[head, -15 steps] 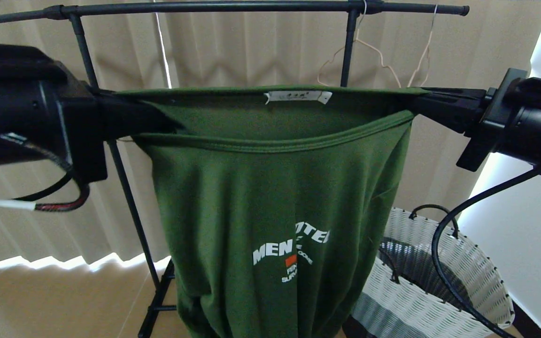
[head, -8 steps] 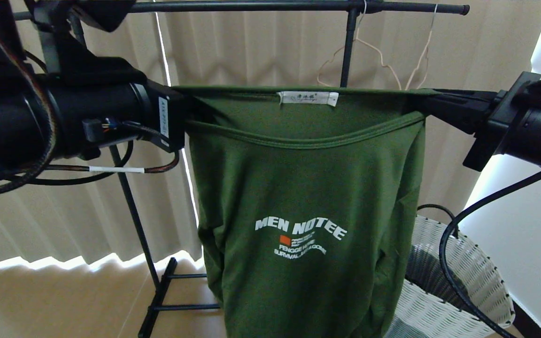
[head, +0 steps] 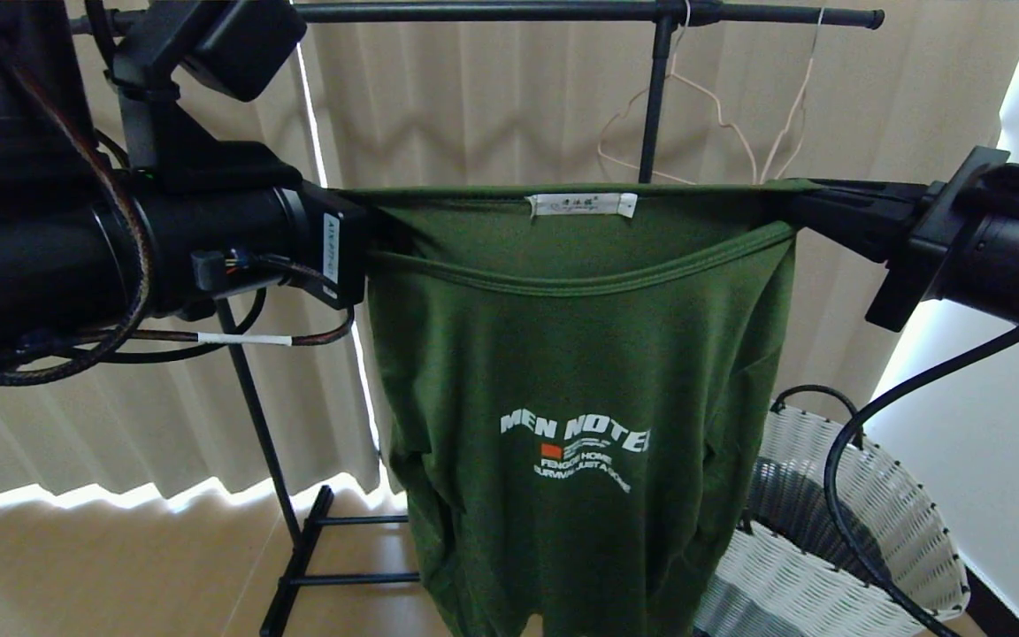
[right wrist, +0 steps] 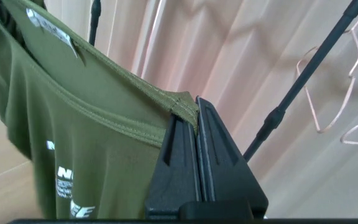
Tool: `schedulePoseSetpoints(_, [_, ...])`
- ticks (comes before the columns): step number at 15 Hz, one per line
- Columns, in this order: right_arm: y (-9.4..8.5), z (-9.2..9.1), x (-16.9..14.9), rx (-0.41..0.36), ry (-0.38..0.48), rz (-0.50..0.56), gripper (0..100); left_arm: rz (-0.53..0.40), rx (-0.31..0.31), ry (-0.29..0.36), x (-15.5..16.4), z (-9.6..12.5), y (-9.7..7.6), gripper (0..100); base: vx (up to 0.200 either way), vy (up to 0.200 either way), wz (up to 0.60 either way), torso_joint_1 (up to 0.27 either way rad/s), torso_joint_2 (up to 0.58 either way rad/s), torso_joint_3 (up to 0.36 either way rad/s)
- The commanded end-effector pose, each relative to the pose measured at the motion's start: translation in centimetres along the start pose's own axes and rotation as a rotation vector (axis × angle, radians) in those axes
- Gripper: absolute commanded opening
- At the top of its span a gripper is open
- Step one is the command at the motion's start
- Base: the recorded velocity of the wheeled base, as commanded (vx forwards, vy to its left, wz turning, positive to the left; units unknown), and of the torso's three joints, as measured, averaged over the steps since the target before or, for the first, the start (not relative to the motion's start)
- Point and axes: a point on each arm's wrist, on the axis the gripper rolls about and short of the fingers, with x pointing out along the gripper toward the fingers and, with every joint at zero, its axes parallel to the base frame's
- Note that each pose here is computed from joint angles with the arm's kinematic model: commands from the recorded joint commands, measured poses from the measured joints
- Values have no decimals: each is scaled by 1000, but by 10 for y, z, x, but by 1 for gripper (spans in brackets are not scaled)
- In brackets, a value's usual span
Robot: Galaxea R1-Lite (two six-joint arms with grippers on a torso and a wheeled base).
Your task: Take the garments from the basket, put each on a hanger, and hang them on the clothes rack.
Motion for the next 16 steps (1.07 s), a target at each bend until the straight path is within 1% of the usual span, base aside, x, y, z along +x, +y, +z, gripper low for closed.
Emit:
schedulePoseSetpoints(1, [0,0,0,0,0,1,0,1,0,0,1,0,0,0,0,0,0,0,0,0])
schedulePoseSetpoints(5, [1,-1,-3,0,0,1,0,4,-5,-15,-6,3,1,0,0,0,0,0,0,0])
schedulePoseSetpoints(6, [1,-1,-3,0,2,2,100,4,-5,-14,-6,2,1,0,0,0,0,0,0,0])
schedulePoseSetpoints(8, [2,-3,-3,3,8,3,100,5,-5,-6,-4,1,1,0,0,0,0,0,0,0])
schedulePoseSetpoints(9, [4,-10,-7,6,22,8,100,46,-1,21,-3,-4,5,0,0,0,0,0,0,0])
schedulePoseSetpoints(10, [6,-15,-11,8,33,12,100,73,-1,33,-1,-6,7,0,0,0,0,0,0,0])
schedulePoseSetpoints(11, [9,-18,-21,12,39,19,100,121,-4,53,1,-9,8,0,0,0,0,0,0,0])
schedulePoseSetpoints(12, [10,-18,-23,11,37,22,100,131,-4,58,2,-10,9,0,0,0,0,0,0,0])
schedulePoseSetpoints(13, [11,-17,-30,10,31,22,100,174,-6,74,6,-13,15,0,0,0,0,0,0,0])
schedulePoseSetpoints(16, [13,-16,-37,11,20,23,100,213,-9,99,10,-18,25,0,0,0,0,0,0,0])
